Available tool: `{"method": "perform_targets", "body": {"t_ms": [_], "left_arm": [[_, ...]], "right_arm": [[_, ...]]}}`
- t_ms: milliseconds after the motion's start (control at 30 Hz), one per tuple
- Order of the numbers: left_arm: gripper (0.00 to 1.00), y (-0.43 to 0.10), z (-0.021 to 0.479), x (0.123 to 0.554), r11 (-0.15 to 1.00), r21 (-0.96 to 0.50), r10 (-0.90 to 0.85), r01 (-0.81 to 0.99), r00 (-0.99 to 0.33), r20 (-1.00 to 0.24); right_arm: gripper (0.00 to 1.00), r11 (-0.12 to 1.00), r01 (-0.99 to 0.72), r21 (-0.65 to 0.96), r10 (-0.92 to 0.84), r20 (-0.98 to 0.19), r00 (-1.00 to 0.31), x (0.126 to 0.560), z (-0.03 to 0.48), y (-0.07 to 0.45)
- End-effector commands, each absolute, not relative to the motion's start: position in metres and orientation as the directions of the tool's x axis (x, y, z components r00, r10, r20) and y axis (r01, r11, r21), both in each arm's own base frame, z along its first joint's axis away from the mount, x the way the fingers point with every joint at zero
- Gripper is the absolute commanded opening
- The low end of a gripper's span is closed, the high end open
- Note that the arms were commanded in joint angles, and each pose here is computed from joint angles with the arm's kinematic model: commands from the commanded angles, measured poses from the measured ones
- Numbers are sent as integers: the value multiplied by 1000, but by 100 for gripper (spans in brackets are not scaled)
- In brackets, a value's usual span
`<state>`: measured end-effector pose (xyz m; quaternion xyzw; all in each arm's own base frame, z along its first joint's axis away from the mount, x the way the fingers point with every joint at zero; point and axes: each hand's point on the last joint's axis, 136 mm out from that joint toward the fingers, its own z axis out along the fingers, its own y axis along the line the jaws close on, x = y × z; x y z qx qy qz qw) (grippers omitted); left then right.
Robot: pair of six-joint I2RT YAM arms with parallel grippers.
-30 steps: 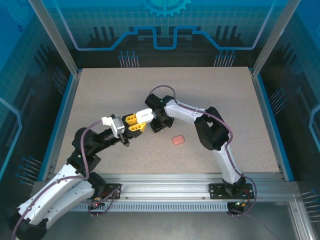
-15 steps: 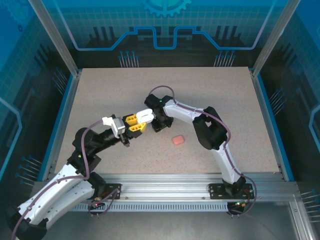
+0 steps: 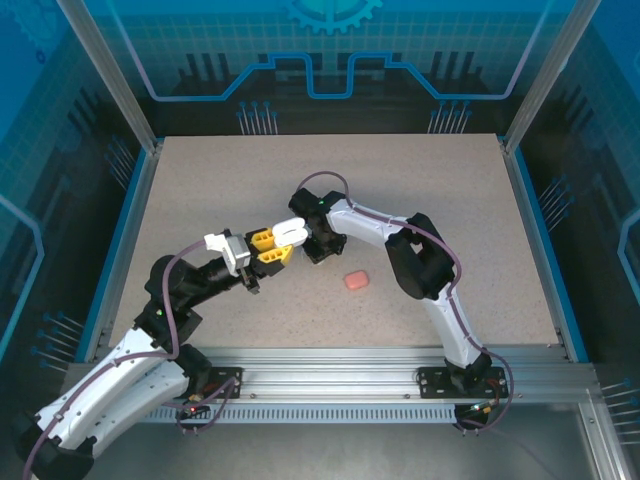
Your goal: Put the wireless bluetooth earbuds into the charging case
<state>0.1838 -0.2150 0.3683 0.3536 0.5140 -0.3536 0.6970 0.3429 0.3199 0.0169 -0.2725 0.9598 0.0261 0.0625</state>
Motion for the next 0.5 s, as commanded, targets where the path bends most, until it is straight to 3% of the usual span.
{"method": "perform_targets", "body": {"t_ms": [0, 467], "left_arm": [[0, -215, 368, 181, 501, 131, -135, 856, 226, -965], [0, -214, 369, 181, 499, 117, -144, 859, 215, -966]], "right_arm": [[22, 839, -543, 24, -540, -82, -838, 327, 10, 316], [22, 819, -574, 19, -556, -220, -801, 337, 70, 299]]}}
